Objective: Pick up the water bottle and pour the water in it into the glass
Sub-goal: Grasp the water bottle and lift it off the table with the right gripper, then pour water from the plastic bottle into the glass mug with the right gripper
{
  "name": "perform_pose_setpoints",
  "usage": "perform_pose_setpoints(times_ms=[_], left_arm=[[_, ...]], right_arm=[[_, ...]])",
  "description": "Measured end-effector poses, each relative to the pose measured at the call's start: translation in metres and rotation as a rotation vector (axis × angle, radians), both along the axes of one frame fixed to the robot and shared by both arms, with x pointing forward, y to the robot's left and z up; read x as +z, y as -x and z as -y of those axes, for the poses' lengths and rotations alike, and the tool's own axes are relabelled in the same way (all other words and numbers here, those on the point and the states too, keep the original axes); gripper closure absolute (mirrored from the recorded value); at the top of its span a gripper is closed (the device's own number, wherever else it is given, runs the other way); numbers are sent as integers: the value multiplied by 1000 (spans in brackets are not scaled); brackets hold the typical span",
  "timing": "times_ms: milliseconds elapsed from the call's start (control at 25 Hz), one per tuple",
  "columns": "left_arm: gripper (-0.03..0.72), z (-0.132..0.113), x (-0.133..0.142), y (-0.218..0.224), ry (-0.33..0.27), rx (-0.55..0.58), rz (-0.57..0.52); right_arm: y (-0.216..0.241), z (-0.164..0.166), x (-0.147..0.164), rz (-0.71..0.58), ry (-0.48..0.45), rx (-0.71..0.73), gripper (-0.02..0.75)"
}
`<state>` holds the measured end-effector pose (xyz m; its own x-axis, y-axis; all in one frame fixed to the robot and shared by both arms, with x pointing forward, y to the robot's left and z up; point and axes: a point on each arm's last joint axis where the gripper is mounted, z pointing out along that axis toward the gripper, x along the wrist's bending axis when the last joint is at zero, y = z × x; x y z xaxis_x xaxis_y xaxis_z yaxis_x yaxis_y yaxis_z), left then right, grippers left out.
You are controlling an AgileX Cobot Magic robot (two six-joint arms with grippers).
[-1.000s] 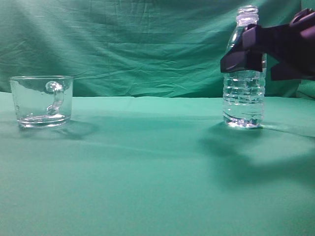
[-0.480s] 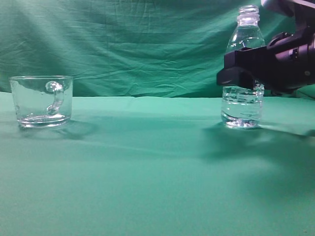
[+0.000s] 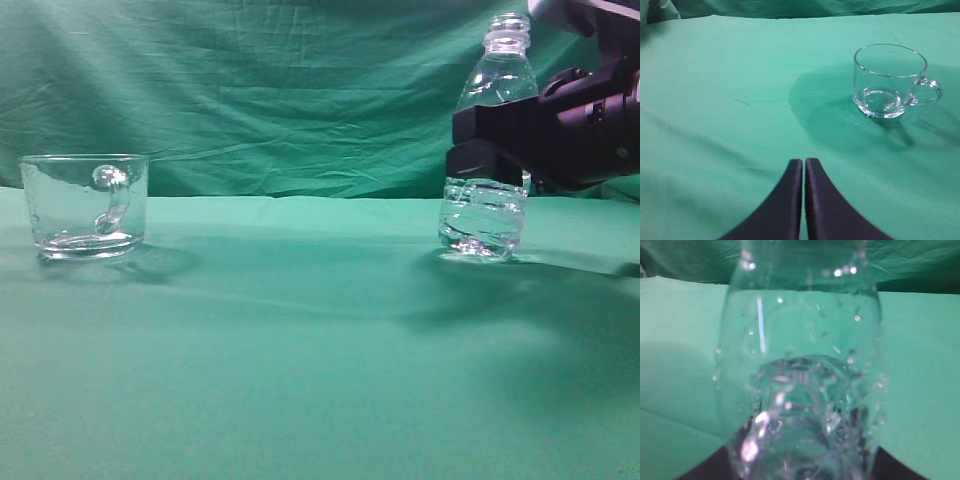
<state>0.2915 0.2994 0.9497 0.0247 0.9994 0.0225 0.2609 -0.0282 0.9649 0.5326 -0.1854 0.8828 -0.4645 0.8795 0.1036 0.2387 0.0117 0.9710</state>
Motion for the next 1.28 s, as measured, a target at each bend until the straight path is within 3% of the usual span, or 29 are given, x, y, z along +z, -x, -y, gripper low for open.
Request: perform_pose_setpoints(times_ms=[200,520,680,880,1000,1280], left_arm=[[688,0,0,0,0,0,0],[688,0,0,0,0,0,0],[688,0,0,0,0,0,0],[688,0,0,0,0,0,0],[688,0,0,0,0,0,0],[688,0,0,0,0,0,0]], right_arm=[[4,-5,13,15,27,71,451],[-12,-17,91,35,109,177,451],[-29,-29,123,8,202,243,451],[-36,-70,158,79,403,308,451],[-38,-99,169,127,475,318,451],[-51,-159,153,158,621,329,451]])
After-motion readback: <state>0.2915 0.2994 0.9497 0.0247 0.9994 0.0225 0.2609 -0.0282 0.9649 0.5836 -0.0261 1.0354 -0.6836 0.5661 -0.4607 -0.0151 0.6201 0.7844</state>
